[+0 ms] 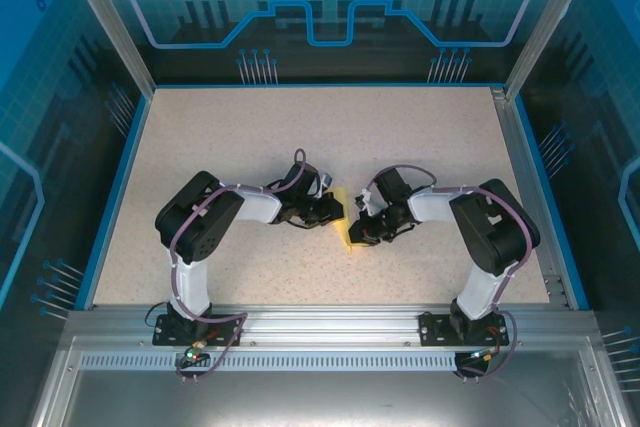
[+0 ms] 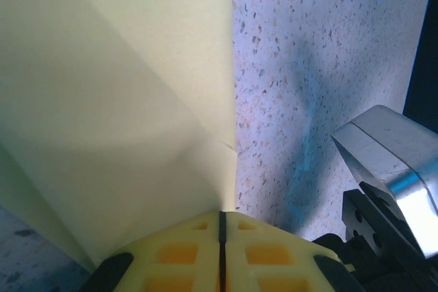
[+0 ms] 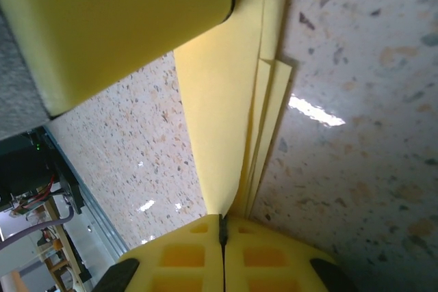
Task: Fold a paper plane with a square sheet of paper (pick it up from the middle)
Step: Fold the wing for the fifth time at the center of the table.
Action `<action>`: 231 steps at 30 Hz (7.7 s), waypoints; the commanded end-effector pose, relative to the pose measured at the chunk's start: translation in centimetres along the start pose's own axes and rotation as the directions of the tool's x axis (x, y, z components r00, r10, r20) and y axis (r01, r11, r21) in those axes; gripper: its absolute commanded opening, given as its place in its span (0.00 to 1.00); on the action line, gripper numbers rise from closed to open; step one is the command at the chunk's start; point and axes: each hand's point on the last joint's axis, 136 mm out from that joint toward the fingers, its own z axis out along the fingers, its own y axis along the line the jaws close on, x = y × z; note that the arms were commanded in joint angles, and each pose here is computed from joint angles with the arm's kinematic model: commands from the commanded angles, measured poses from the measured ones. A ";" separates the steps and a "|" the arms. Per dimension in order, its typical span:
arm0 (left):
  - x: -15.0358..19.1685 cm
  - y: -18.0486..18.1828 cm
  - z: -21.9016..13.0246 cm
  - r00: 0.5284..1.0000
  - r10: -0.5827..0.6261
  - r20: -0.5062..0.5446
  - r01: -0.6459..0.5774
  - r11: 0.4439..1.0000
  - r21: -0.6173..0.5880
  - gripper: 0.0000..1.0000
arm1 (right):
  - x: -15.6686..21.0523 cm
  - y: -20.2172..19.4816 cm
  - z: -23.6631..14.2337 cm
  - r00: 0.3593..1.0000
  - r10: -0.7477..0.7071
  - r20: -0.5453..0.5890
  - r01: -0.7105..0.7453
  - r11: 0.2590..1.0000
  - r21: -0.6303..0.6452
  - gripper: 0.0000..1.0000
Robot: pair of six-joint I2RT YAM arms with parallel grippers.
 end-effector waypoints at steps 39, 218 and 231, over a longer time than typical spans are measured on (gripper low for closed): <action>1.2 3.1 0.6 0.998 -0.056 -0.043 0.051 0.994 -0.099 0.09 | 5.4 -1.0 1.3 0.987 0.018 -0.158 -0.005 0.997 0.078 0.12; -3.2 2.4 -0.8 0.998 -0.049 0.047 0.053 0.995 -0.081 0.33 | 2.4 -3.9 2.2 0.996 0.084 0.035 -0.086 0.993 0.077 0.00; -7.0 4.7 -2.5 0.993 -0.073 0.092 0.082 0.991 -0.106 0.33 | 2.6 -3.8 2.2 0.996 0.087 0.030 -0.089 0.993 0.072 0.00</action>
